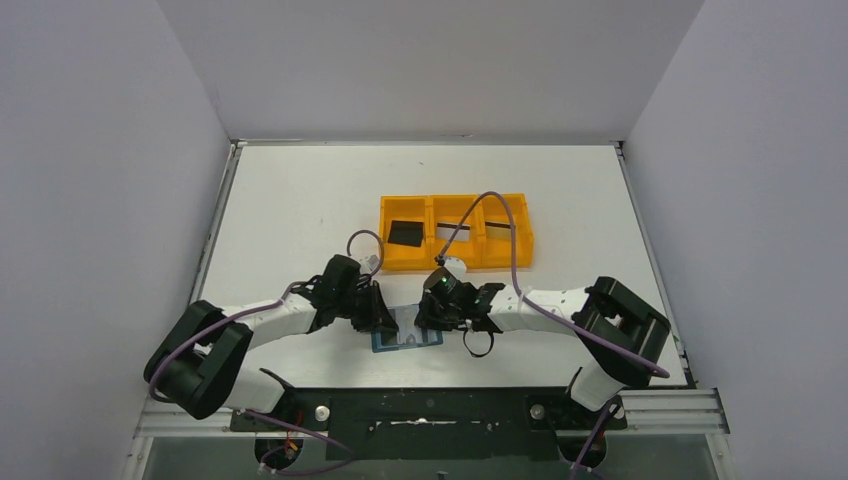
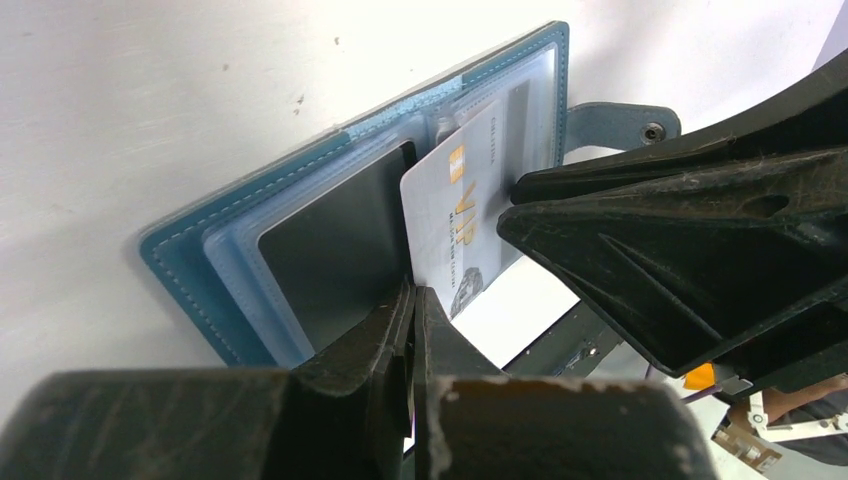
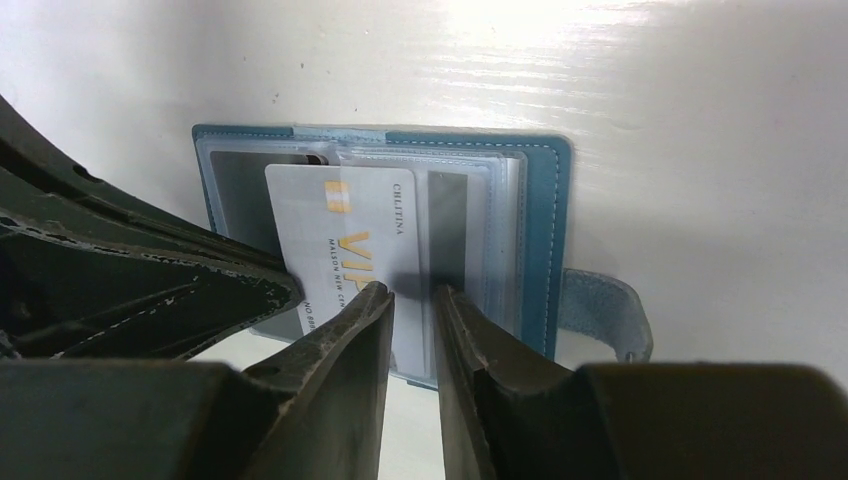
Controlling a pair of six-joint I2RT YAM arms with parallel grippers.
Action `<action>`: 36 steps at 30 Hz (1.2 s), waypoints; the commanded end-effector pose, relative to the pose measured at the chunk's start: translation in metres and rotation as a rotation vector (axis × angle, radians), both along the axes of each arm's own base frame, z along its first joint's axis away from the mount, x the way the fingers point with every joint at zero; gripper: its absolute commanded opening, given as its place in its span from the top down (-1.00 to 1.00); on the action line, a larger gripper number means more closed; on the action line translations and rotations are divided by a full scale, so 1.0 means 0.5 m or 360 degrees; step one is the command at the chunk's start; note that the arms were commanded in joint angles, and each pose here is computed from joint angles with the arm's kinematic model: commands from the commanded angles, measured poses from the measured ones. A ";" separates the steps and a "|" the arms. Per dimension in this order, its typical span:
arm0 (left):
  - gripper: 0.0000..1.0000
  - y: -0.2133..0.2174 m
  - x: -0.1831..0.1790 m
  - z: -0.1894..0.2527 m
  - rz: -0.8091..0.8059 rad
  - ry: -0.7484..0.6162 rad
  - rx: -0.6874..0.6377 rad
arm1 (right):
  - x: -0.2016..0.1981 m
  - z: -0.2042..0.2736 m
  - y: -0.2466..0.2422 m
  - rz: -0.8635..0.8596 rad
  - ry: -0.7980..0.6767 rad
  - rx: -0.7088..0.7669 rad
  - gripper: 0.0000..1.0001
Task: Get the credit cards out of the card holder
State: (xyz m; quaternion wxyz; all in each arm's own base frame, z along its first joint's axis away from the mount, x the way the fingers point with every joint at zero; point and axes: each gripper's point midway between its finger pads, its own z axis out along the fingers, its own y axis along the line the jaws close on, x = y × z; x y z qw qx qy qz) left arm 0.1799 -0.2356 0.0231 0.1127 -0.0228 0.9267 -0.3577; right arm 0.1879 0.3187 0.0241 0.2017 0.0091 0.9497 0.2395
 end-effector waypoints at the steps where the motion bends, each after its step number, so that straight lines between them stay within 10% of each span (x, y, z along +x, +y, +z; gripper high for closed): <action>1: 1.00 0.011 0.019 0.020 -0.0003 -0.0079 0.0022 | -0.015 -0.038 -0.045 -0.0072 0.0047 -0.0140 0.51; 9: 1.00 0.016 0.020 0.028 0.0021 -0.0087 -0.0038 | -0.015 -0.042 -0.039 -0.0067 0.0059 -0.0117 0.52; 17: 0.37 -0.012 0.013 0.028 0.0072 -0.0019 -0.0233 | -0.013 -0.040 -0.028 -0.0036 0.0055 -0.0094 0.53; 36: 0.53 -0.018 0.015 -0.012 0.0241 0.0049 -0.0297 | -0.017 -0.038 -0.009 0.0026 0.0056 -0.0022 0.78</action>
